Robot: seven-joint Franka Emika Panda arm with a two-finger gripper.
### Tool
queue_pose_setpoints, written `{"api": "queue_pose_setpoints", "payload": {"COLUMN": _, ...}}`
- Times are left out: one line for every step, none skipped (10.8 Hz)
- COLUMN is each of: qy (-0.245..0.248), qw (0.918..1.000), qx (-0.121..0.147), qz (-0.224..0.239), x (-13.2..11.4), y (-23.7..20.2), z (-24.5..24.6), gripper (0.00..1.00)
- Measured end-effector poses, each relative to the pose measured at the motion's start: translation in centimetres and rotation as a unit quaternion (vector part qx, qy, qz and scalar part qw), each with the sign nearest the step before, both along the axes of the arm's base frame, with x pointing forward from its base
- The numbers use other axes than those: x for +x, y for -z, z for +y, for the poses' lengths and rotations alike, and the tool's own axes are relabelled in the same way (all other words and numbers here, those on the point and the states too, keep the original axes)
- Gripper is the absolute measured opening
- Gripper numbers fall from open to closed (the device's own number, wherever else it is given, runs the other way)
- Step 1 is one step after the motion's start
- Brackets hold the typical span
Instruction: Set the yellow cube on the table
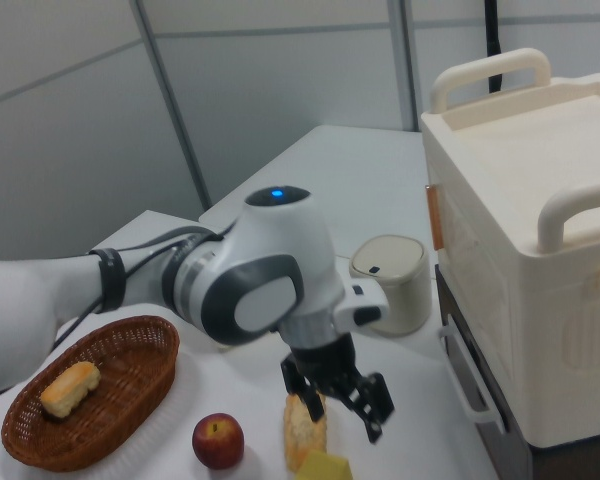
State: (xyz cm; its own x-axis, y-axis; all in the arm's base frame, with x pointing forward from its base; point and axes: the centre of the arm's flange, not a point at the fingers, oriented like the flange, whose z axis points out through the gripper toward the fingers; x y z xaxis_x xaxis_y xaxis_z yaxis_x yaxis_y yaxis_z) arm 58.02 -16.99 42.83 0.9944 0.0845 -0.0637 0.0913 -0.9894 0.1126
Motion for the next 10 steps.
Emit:
{"api": "queue_pose_setpoints", "payload": {"qy": 0.014, "qw": 0.9998, "qx": -0.003, "qz": -0.011, "x": 1.0, "y": -0.7, "z": 2.6, "gripper": 1.0}}
{"api": "queue_pose_setpoints", "payload": {"qy": 0.024, "qw": 0.9994, "qx": -0.005, "qz": -0.023, "x": 1.8, "y": -1.4, "z": 5.4, "gripper": 1.0}}
{"api": "queue_pose_setpoints", "payload": {"qy": 0.032, "qw": 0.9989, "qx": -0.007, "qz": -0.033, "x": 2.4, "y": -2.1, "z": 9.2, "gripper": 1.0}}
{"api": "queue_pose_setpoints", "payload": {"qy": 0.036, "qw": 0.9985, "qx": -0.007, "qz": -0.039, "x": 2.6, "y": -2.8, "z": 13.0, "gripper": 1.0}}
{"api": "queue_pose_setpoints", "payload": {"qy": 0.035, "qw": 0.9983, "qx": -0.008, "qz": -0.046, "x": 2.4, "y": -3.8, "z": 16.0, "gripper": 1.0}}
{"api": "queue_pose_setpoints", "payload": {"qy": 0.031, "qw": 0.9983, "qx": -0.01, "qz": -0.049, "x": 1.9, "y": -5.0, "z": 17.9, "gripper": 1.0}}
{"api": "queue_pose_setpoints", "payload": {"qy": 0.029, "qw": 0.9985, "qx": -0.013, "qz": -0.044, "x": 1.2, "y": -6.3, "z": 18.9, "gripper": 1.0}}
{"api": "queue_pose_setpoints", "payload": {"qy": 0.035, "qw": 0.9985, "qx": -0.016, "qz": -0.039, "x": 0.6, "y": -7.5, "z": 19.2, "gripper": 1.0}}
{"api": "queue_pose_setpoints", "payload": {"qy": 0.047, "qw": 0.9981, "qx": -0.019, "qz": -0.035, "x": 0.1, "y": -8.8, "z": 19.2, "gripper": 1.0}}
{"api": "queue_pose_setpoints", "payload": {"qy": 0.057, "qw": 0.9976, "qx": -0.021, "qz": -0.035, "x": -0.2, "y": -9.8, "z": 19.2, "gripper": 1.0}}
